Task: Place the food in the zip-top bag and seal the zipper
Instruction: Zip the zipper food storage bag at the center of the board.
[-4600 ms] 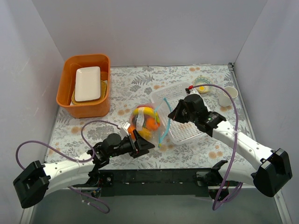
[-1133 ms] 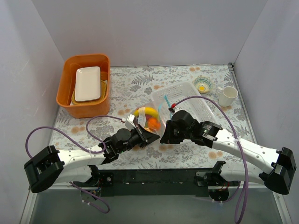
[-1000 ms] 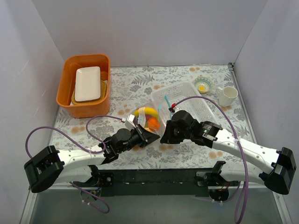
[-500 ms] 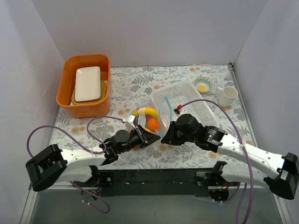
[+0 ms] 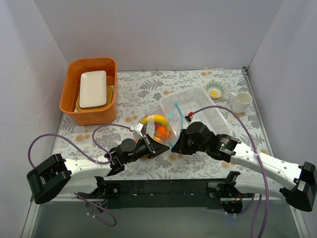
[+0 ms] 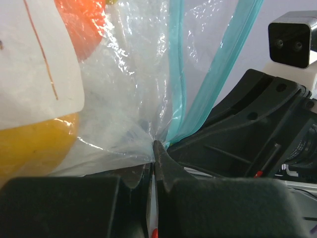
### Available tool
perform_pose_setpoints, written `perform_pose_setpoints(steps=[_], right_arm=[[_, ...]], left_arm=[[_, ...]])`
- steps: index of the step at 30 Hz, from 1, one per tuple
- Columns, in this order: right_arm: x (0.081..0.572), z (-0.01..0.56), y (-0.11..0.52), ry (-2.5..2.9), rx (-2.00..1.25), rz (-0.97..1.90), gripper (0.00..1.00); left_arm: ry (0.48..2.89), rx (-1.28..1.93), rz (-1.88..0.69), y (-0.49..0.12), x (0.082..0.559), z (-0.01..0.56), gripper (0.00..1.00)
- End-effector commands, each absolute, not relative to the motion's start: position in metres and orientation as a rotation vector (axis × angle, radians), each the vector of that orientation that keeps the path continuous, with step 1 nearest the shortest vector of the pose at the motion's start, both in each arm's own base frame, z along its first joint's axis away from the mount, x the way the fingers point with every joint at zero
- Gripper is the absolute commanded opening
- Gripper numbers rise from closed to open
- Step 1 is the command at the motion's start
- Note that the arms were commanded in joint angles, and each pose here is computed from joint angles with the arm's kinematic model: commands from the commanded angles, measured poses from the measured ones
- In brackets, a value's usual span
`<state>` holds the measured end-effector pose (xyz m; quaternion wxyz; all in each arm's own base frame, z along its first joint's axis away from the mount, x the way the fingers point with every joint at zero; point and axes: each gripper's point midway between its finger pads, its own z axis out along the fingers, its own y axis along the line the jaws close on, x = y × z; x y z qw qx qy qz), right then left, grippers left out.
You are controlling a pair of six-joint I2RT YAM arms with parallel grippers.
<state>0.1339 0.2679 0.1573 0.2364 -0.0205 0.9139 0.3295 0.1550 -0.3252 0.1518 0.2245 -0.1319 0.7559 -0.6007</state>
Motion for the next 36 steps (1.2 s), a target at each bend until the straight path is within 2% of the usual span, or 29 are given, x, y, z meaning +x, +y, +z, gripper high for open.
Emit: perform_pose_setpoints(steps=[1, 6, 9, 13, 21, 29, 36], right_arm=[[0.164, 0.181, 0.262, 2.383, 0.038, 0.856, 0.06], [0.168, 0.187, 0.267, 2.373, -0.006, 0.894, 0.01], [0.160, 0.177, 0.273, 2.424, 0.004, 0.935, 0.01], [0.149, 0.165, 0.278, 2.445, 0.041, 1.024, 0.01], [0.144, 0.162, 0.280, 2.453, 0.103, 1.089, 0.01], [0.142, 0.164, 0.281, 2.399, 0.243, 1.208, 0.01], [0.139, 0.159, 0.283, 2.394, 0.300, 1.274, 0.01]], left_arm=[[2.213, -0.589, -1.774, -0.319, 0.135, 0.143, 0.00], [2.190, -0.594, -1.803, -0.316, 0.135, 0.144, 0.00], [2.116, -0.581, -1.841, -0.315, 0.140, 0.156, 0.47], [2.062, -0.562, -1.842, -0.313, 0.144, 0.168, 0.57], [2.029, -0.588, -1.862, -0.312, 0.146, 0.169, 0.60], [2.024, -0.595, -1.866, -0.313, 0.148, 0.166, 0.47], [2.007, -0.594, -1.868, -0.315, 0.151, 0.169, 0.44]])
